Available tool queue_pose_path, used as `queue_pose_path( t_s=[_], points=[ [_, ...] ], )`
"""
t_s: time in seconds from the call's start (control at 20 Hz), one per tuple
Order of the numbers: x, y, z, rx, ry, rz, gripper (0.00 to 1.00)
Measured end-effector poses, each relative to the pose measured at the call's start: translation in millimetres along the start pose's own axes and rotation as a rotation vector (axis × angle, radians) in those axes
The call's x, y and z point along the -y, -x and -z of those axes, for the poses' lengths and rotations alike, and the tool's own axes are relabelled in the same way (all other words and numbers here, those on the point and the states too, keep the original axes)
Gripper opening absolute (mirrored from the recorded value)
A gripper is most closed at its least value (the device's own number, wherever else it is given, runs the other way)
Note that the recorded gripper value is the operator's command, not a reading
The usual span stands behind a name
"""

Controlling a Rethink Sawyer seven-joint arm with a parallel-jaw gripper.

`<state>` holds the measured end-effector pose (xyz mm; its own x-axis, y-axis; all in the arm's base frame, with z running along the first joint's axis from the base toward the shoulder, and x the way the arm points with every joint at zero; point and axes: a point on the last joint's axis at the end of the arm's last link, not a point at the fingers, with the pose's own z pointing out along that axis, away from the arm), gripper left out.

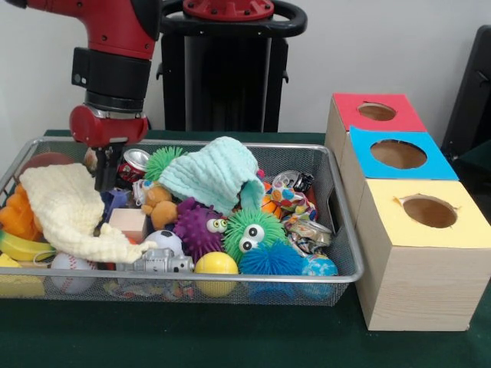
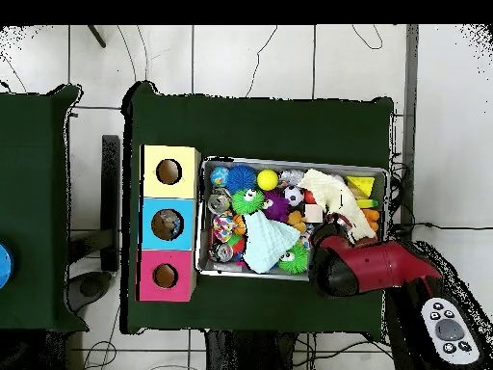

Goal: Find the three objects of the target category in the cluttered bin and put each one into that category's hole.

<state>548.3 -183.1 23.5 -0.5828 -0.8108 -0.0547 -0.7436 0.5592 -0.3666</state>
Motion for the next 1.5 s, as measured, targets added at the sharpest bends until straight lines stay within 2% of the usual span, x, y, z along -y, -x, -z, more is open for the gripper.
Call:
queue_pose_path(
  t_s=[0.9, 1.25, 1.5],
  points=[
    [18, -21.6, 3, -0.078, -0.049, 0.019, 0.0],
    [18, -26.8, 3, -0.083, -0.069, 0.031, 0.0],
    [15, -29.7, -4, -0.06, -0.093, 0.043, 0.0]
  ],
)
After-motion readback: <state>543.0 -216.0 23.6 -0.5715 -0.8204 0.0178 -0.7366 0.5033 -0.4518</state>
